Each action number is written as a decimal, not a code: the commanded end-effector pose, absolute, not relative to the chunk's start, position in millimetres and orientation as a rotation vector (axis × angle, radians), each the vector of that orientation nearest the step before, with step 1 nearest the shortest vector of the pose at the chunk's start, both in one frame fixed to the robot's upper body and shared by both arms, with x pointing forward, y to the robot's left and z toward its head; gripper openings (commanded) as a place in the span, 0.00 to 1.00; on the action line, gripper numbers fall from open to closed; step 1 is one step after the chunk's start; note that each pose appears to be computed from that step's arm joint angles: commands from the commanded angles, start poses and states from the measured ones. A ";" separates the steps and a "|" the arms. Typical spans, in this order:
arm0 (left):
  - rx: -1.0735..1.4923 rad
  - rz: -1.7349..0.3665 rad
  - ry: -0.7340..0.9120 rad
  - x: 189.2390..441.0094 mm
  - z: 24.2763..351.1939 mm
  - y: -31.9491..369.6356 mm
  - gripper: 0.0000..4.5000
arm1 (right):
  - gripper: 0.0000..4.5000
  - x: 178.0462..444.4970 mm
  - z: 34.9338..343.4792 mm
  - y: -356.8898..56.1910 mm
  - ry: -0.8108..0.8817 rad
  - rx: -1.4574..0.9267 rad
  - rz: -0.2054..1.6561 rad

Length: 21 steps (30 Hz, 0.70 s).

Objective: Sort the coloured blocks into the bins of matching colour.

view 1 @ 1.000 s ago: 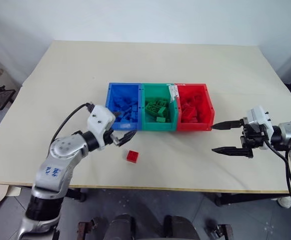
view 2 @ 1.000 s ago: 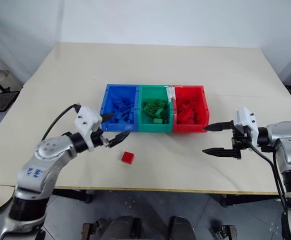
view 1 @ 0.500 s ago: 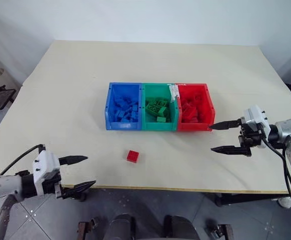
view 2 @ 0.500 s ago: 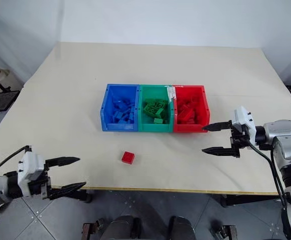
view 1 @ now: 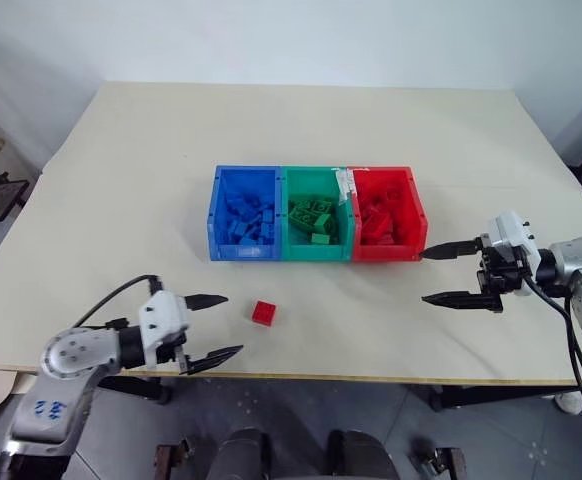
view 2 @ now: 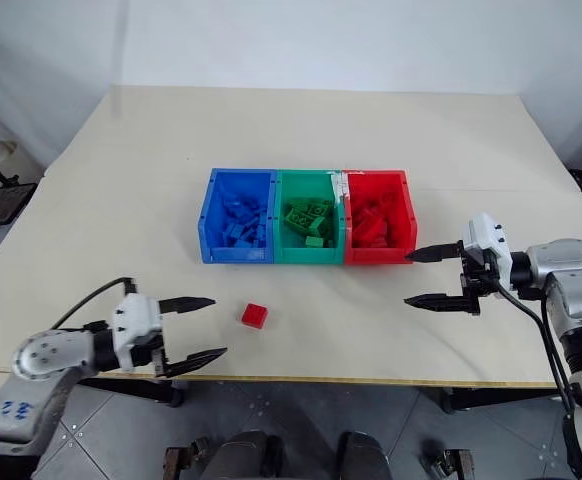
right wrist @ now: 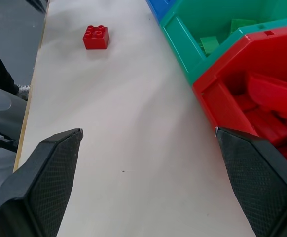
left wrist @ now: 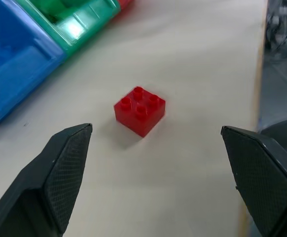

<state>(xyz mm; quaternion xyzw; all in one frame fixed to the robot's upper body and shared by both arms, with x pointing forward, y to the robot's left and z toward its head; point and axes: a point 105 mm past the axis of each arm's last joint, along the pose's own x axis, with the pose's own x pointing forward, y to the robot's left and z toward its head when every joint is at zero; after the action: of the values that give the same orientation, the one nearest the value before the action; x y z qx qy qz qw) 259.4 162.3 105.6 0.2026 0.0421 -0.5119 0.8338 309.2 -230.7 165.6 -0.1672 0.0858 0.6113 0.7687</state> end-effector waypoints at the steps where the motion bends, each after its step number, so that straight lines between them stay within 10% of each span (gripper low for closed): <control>1: 0.436 -1.086 0.040 279.5 96.2 147.6 0.99 | 1.00 300.7 175.4 -228.7 0.139 -0.381 1.384; 15: 0.392 -1.152 0.038 304.6 77.6 112.9 0.99 | 1.00 296.4 176.9 -234.2 0.141 -0.379 1.347; 21: 0.344 -1.188 0.028 302.8 77.3 101.0 0.67 | 1.00 296.9 177.8 -234.4 0.140 -0.384 1.338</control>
<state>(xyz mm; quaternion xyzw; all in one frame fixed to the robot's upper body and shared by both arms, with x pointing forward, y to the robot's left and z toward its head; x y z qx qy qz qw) 307.4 106.4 82.9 0.1716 0.0054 -0.5455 0.8203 302.2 -234.7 166.9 -0.1656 0.0828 0.6016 0.7771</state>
